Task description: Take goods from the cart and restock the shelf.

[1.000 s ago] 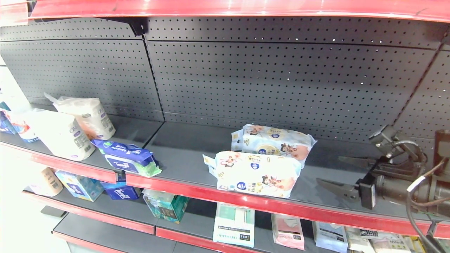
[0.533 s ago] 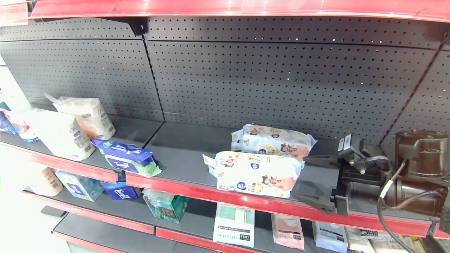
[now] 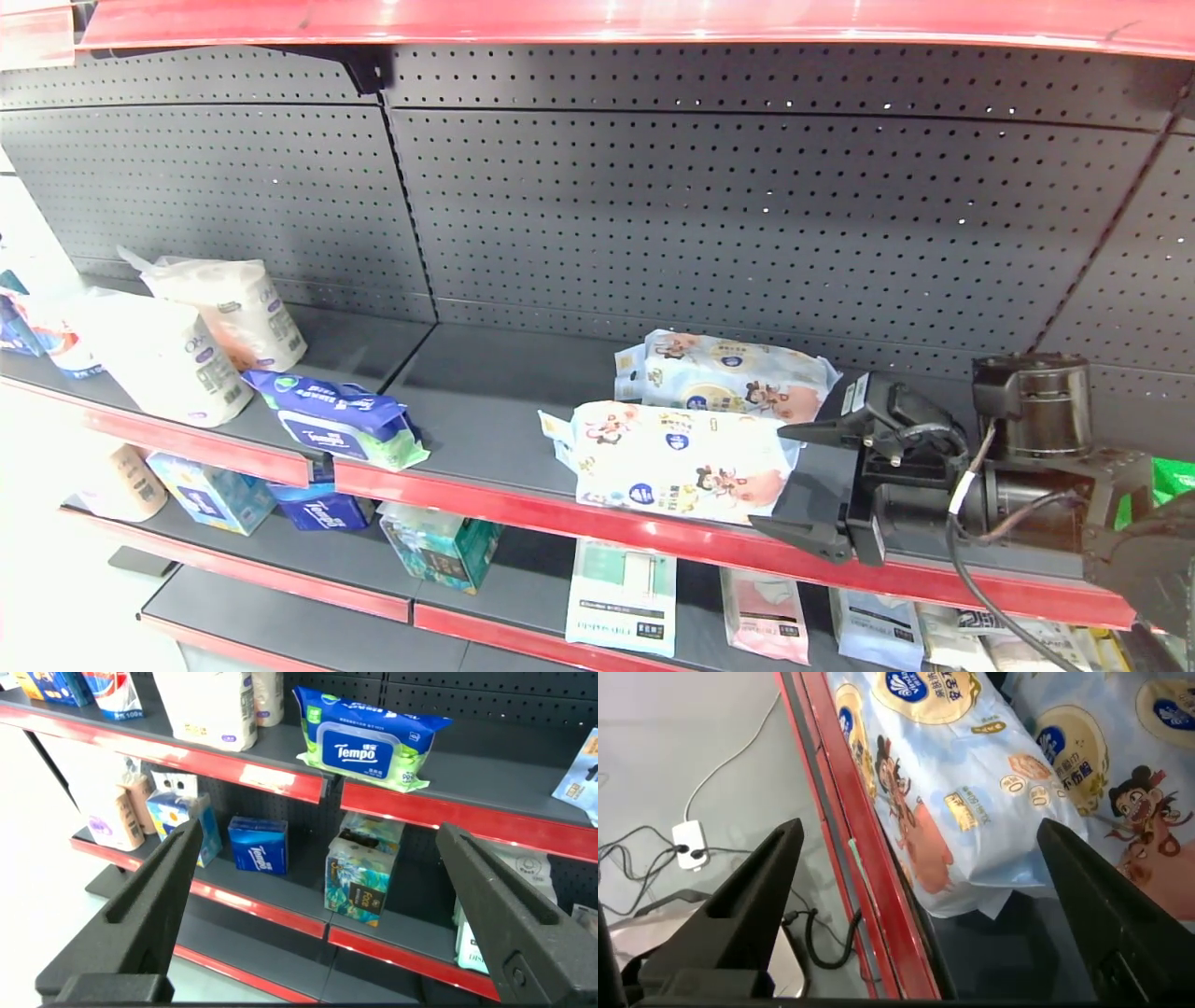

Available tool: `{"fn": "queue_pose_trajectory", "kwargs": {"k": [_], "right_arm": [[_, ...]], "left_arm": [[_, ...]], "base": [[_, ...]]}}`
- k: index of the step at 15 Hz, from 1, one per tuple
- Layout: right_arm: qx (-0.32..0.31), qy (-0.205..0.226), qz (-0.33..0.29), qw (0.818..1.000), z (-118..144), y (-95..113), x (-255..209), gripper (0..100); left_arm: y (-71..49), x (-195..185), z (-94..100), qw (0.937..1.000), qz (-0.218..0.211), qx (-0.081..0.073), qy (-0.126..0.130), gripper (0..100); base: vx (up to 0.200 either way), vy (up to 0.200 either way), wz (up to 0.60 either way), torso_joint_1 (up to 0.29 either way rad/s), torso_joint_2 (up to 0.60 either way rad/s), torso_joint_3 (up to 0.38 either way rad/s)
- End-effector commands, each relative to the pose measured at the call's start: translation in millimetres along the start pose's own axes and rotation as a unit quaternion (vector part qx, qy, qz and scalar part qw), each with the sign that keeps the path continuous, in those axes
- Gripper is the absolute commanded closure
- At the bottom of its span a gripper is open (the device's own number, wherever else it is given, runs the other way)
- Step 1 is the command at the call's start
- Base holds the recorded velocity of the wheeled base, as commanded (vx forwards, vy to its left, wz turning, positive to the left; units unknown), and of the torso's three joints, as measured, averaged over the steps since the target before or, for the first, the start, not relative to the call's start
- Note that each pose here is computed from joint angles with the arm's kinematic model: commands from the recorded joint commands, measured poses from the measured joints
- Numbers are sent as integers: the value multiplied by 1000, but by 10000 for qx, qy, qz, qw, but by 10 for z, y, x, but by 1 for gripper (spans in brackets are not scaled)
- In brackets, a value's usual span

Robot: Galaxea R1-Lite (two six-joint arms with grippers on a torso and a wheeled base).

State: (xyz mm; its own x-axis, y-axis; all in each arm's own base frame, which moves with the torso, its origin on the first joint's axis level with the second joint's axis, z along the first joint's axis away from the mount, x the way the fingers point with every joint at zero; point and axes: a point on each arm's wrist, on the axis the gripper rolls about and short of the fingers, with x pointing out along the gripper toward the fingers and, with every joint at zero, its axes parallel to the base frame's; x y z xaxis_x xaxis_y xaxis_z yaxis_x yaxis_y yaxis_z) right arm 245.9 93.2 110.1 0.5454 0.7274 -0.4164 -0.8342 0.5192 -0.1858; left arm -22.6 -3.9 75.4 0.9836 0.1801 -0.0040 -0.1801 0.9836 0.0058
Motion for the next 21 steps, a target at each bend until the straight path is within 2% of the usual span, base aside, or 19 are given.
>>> {"fn": "queue_pose_trajectory", "kwargs": {"k": [1,8,14,21], "right_arm": [[63,85,22,9999,-48,-40,70,0],[34,-109,-256,9996,49,-174,-5,0],[241,151,-181,9994,-119,-232,118,0],[248,221,-160,9993,-156,-261,181,0]], "left_arm": [[0,0,-1,10000,0,2,3,0],[0,0,-1,10000,0,2,3,0],[0,0,-1,10000,0,2,3,0],[0,0,-1,10000,0,2,3,0]], "base": [[0,0,0,0,0,0],[0,0,0,0,0,0],[0,0,0,0,0,0],[0,0,0,0,0,0]]}}
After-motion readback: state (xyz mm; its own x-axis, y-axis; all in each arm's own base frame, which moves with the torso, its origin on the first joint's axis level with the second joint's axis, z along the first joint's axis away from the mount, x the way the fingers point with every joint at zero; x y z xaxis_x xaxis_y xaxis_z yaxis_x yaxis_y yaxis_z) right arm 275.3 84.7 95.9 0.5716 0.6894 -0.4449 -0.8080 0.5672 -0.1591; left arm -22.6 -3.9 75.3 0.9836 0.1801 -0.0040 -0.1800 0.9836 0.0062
